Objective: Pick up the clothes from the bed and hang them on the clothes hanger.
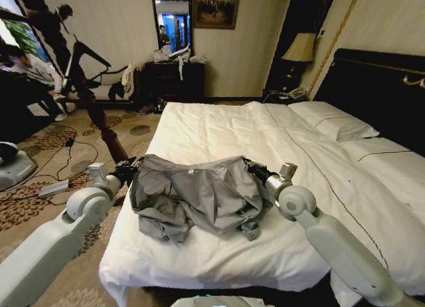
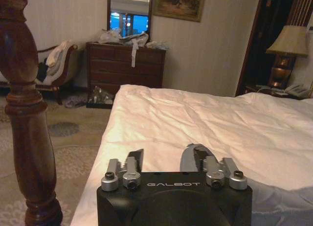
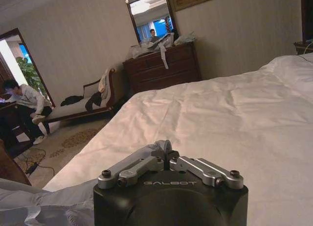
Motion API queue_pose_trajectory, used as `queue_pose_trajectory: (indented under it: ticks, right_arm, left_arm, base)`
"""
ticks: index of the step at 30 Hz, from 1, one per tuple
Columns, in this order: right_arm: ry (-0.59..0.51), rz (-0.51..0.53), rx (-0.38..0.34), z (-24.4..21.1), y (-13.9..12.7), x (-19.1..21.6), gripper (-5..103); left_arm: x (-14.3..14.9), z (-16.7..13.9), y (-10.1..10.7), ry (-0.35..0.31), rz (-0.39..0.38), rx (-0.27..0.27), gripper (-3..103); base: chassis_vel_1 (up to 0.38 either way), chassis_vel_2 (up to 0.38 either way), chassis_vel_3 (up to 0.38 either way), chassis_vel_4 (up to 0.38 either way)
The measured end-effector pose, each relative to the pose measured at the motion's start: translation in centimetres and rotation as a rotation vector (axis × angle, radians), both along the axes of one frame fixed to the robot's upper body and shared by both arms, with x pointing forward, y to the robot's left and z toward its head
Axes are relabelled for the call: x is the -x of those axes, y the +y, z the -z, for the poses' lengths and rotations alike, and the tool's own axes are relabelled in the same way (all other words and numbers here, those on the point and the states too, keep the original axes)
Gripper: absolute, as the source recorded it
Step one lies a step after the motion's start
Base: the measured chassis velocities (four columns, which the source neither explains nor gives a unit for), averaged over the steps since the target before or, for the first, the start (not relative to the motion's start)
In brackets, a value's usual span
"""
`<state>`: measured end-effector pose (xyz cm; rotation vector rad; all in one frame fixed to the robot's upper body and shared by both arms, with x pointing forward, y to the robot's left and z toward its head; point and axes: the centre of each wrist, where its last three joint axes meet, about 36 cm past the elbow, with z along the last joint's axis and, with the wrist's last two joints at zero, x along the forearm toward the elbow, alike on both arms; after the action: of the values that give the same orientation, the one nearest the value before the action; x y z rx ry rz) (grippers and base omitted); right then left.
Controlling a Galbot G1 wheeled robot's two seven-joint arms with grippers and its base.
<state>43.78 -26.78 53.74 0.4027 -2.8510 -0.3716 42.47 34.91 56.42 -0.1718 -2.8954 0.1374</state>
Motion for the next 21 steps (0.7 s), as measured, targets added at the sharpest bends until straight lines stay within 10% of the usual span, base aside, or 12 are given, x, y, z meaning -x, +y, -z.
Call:
queue_pose_trajectory:
  ticks: [4,9,13,16,21]
  right_arm:
    - [0.001,0.002,0.007,0.0,-0.2,0.2,0]
    - [0.002,0.002,0.025,0.0,-0.4,0.7,0]
    - [0.001,0.0,0.032,0.0,-0.5,1.0,0]
    - [0.0,-0.002,0.035,-0.1,-0.5,1.2,0]
    - [-0.001,-0.001,0.04,-0.1,-0.6,1.4,0]
  left_arm:
    - [0.5,-1.3,0.1,0.052,0.038,0.115,68]
    - [1.5,-3.4,-0.1,0.197,0.135,0.435,89]
    - [1.5,-4.0,0.2,0.201,0.156,0.543,99]
    - [1.4,-4.1,0.5,0.18,0.14,0.541,100]
    - [1.8,-4.9,0.7,0.062,0.09,0.325,100]
  base:
    - [0.0,0.0,0.0,0.0]
    - [0.0,0.0,0.0,0.0]
    - [0.0,0.0,0.0,0.0]
    - [0.0,0.0,0.0,0.0]
    - [0.0,0.0,0.0,0.0]
